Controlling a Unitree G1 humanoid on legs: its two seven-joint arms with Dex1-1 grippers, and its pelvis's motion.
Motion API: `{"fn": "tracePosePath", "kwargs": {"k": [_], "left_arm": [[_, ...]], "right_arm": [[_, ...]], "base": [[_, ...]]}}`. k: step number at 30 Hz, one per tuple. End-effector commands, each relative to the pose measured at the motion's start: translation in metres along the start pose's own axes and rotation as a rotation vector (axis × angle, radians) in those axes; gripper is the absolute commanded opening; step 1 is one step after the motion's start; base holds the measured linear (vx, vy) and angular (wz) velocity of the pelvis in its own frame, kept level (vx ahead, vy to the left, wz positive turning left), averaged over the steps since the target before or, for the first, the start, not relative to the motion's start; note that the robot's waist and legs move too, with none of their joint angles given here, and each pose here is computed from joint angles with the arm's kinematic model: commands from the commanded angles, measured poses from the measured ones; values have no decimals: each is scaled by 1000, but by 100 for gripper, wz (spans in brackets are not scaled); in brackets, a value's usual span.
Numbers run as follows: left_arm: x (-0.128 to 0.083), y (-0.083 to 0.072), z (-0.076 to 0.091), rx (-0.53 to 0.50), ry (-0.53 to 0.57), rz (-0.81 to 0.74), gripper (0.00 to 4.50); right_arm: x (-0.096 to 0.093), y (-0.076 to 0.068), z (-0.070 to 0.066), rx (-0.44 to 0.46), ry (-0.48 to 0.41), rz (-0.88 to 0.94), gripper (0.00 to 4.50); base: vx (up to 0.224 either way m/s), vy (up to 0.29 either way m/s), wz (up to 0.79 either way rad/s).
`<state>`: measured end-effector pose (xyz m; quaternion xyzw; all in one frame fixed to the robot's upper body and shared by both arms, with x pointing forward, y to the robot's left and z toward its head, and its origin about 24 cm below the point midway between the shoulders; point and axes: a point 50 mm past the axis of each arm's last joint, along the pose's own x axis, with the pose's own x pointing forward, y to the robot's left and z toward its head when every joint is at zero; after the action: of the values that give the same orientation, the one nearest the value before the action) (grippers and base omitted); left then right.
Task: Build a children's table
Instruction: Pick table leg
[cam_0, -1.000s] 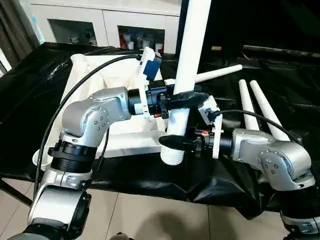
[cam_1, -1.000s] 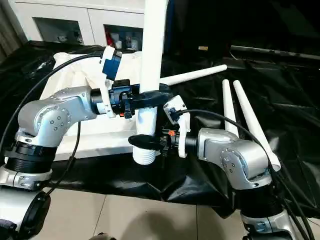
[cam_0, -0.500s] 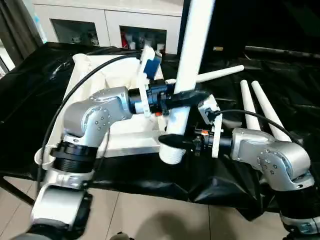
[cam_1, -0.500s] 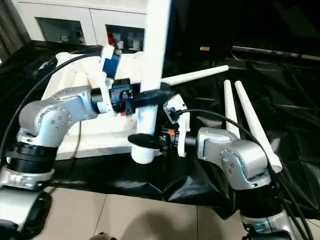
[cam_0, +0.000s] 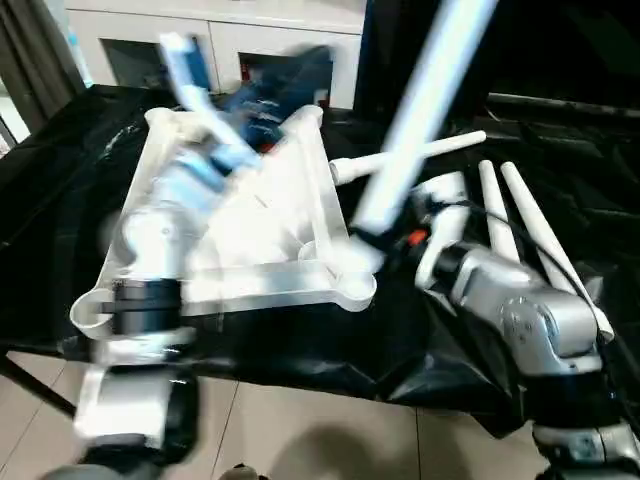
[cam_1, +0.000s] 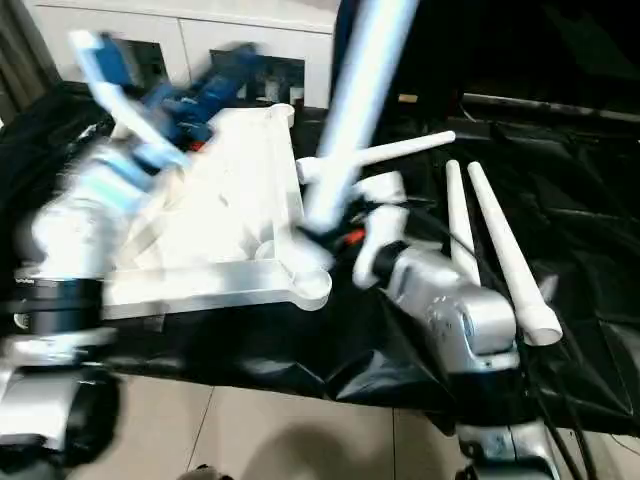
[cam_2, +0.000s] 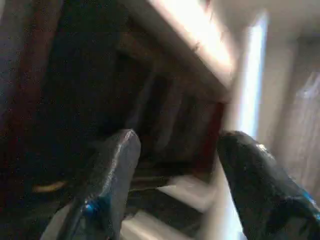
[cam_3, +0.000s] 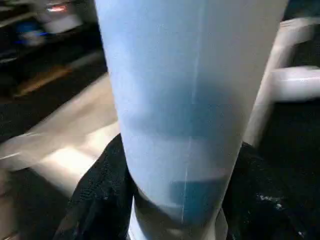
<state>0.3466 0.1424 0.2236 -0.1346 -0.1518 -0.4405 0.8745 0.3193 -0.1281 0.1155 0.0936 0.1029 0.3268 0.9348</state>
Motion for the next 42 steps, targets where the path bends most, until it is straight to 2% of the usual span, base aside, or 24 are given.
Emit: {"fn": "tracePosePath", "kwargs": {"k": [1,2,4,5,7,9,11,14,15,18,21,22,26,27,31,34,38,39,42], "left_arm": [[-11,0,-33,186,275,-24,301],[-12,0,-37,204,305,-31,301],[-26,0,-65,300,498,-108,301],[-32,-1,-77,323,560,-145,301],[-42,-7,-98,302,649,-253,301],[-47,-10,-106,295,685,-299,301],[-61,-9,-128,326,836,-394,301],[-67,-3,-139,352,902,-406,301],[-67,-3,-139,352,902,-406,301],[-70,3,-143,351,944,-397,264],[-72,9,-144,343,977,-407,258],[-72,10,-144,342,984,-408,227],[-71,13,-144,313,980,-427,210],[-72,13,-144,295,987,-439,181],[-77,15,-146,274,1029,-459,168],[-77,18,-147,266,1028,-447,127],[-77,20,-145,253,1014,-437,106],[-77,21,-144,250,1014,-436,83],[-77,22,-142,253,1023,-438,72]], "right_arm": [[0,-14,1,-39,-18,-136,193],[0,-16,0,-41,-15,-149,193],[-1,-22,-6,-64,5,-214,193],[-1,-24,-8,-77,10,-232,193],[-3,-21,-9,-104,0,-206,193],[-4,-19,-8,-109,-7,-190,193],[-10,-14,-10,-120,-3,-135,193],[-13,-11,-11,-117,0,-115,193],[-13,-11,-11,-117,0,-115,193],[-13,-9,-14,-117,-1,-109,193],[-13,-6,-16,-118,1,-93,193],[-14,-5,-16,-119,1,-90,193],[-15,-2,-18,-117,5,-82,193],[-15,-2,-18,-120,13,-77,193],[-18,-2,-20,-134,32,-61,193],[-19,-3,-19,-132,30,-64,193],[-18,-3,-20,-135,34,-58,193],[-17,-2,-20,-135,35,-53,193],[-16,-2,-20,-136,37,-44,193]], "base": [[0,0,0],[0,0,0],[0,0,0],[0,0,0],[0,0,0],[0,0,0],[0,0,0],[0,0,0],[0,0,0],[0,0,0],[0,0,0],[0,0,0],[0,0,0],[0,0,0],[0,0,0],[0,0,0],[0,0,0],[0,0,0],[0,0,0]]}}
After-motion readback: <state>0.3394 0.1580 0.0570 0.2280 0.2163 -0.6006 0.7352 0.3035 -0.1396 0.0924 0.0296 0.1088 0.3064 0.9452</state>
